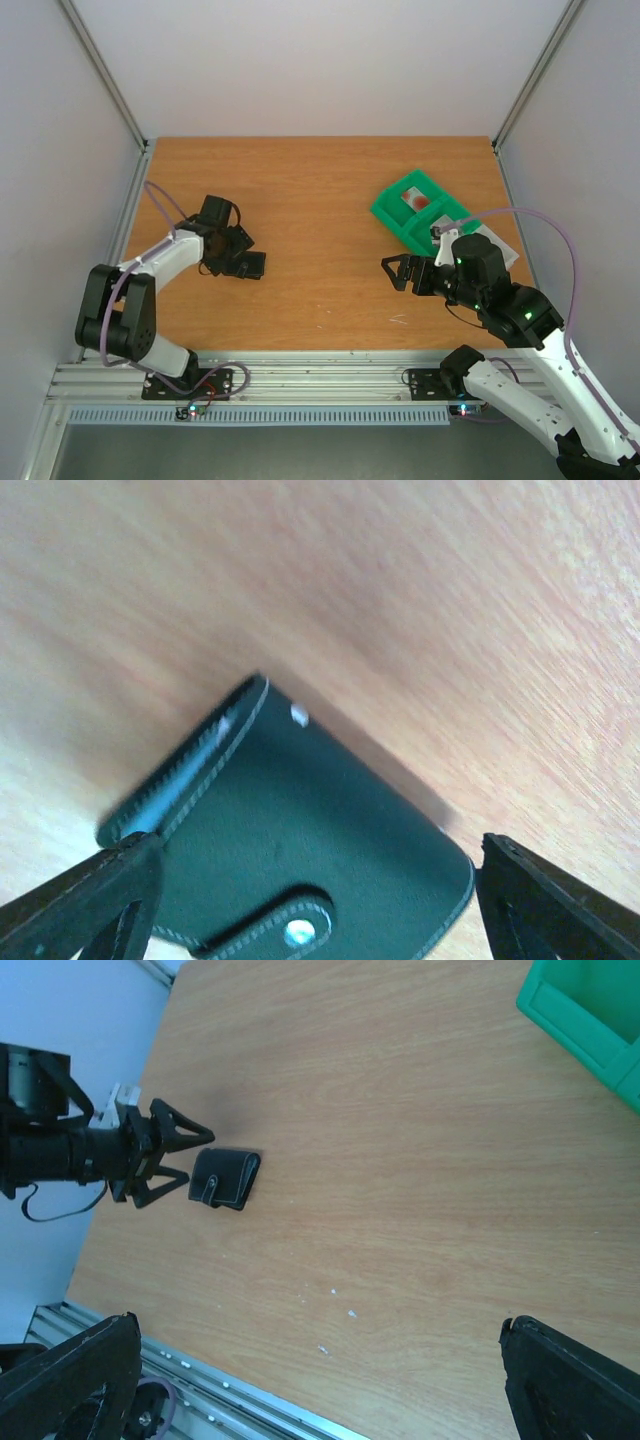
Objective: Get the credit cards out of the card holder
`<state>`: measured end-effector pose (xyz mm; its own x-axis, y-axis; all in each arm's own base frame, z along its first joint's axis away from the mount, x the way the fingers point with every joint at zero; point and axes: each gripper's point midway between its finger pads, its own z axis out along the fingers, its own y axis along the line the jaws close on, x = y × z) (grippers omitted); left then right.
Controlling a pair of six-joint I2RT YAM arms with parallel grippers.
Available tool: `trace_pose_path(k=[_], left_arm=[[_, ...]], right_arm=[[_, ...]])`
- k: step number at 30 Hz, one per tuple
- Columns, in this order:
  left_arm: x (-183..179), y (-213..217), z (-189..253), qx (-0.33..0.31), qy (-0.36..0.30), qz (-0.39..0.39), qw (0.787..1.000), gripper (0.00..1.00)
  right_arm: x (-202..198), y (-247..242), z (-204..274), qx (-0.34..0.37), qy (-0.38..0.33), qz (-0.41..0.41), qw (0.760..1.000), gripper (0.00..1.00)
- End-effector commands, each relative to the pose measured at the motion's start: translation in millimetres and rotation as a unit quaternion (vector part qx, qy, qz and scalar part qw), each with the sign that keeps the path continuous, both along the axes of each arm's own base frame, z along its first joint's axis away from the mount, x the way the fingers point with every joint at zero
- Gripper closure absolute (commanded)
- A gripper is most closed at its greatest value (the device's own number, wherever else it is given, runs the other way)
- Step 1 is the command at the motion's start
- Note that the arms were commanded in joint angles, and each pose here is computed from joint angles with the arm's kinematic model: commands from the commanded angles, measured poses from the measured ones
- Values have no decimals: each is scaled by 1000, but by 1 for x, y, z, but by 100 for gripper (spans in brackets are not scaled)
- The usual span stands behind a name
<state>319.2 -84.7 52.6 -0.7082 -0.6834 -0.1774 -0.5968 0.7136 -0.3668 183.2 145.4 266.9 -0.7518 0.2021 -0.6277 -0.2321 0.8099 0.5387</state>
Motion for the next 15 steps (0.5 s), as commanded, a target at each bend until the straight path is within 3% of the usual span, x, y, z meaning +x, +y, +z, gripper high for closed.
trace_pose_path(k=[1,6,15], left_arm=[[15,24,1,86,-1,-64,994,15],[22,22,-2,89,-18,-100,991,14],[7,-8,-21,6,-1,-138,990,19]], right_arm=[[-2,1,1,10,3,2,1000,2],[-3,-3,1,2,0,-3,1000,1],[-3,-4,-1,0,5,-6,1000,1]])
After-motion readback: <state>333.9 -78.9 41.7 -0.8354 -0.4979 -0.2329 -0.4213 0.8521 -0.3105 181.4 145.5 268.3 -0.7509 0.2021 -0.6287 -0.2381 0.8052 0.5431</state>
